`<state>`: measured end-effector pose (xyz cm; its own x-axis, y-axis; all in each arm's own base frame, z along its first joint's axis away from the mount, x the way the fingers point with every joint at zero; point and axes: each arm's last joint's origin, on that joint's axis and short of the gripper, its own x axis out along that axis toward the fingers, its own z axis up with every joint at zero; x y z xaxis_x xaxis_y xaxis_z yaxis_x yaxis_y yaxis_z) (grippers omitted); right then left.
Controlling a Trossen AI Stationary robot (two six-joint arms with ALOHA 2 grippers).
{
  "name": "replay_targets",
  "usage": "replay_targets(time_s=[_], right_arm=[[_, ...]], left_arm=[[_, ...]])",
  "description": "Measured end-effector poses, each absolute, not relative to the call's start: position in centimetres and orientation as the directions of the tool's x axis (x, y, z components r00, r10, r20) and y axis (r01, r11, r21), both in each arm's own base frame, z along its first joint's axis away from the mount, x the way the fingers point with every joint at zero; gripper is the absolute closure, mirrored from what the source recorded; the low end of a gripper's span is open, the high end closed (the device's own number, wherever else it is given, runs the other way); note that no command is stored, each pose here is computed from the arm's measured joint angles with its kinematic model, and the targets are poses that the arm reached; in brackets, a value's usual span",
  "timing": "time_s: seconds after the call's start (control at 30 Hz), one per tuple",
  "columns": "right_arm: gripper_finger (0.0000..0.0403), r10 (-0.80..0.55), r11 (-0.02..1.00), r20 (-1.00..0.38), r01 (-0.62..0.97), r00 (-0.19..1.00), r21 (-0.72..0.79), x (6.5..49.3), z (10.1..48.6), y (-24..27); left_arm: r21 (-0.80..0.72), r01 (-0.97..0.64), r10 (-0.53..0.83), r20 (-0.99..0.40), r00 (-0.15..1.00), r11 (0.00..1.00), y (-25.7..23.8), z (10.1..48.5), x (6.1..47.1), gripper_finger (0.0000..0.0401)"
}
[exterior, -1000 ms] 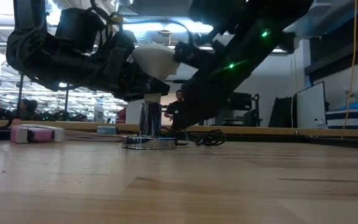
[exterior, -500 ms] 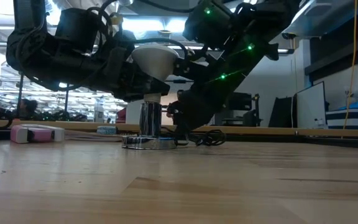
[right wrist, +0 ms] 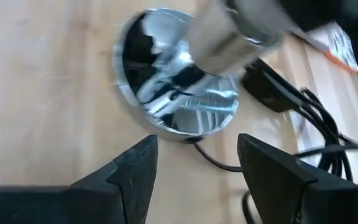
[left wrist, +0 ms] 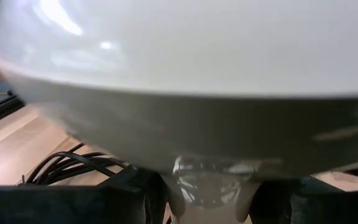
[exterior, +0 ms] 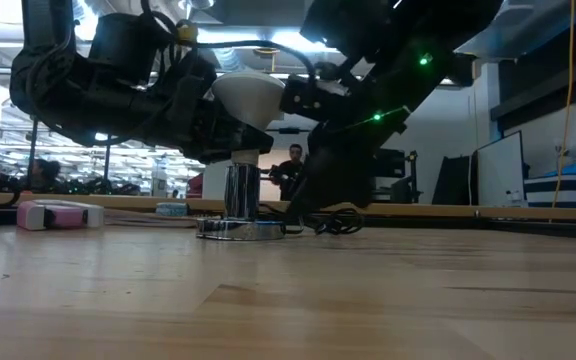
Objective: Screw lightbulb
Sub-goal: Insert the light bulb into the lamp
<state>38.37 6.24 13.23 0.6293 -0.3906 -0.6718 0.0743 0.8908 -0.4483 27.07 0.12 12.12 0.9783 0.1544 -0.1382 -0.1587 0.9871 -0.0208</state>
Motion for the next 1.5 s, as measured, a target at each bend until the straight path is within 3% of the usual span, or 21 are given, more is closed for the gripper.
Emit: replay_targets(time_s=[0.47,0.83,1.2,1.5], right_arm=[[0.0178,-0.337,0.9,-0.695,0.001,0.635,-0.436,38.7,13.2,5.0],[0.0178,-0.202,0.907,-0.624,-0.095,0.755,-0.41,39.7,14.2,6.4],[0.0178,-0.202,0.915,-0.627,-0.083,0.753,-0.394,39.7,14.1,6.3],[0.0178,-0.176,0.928,-0.666,-0.104,0.725,-0.359,40.2,10.7,6.5]], left_arm=[[-0.025,-0.157,0.153,-0.114,0.982,0.987,0.1,12.3,27.1,0.0242],[-0.026,-0.157,0.154,-0.108,0.982,0.987,0.1,12.4,27.1,0.0242],[-0.027,-0.158,0.154,-0.103,0.983,0.987,0.1,12.5,27.1,0.0242],[-0.027,-0.159,0.155,-0.102,0.983,0.987,0.1,12.5,27.1,0.0242]])
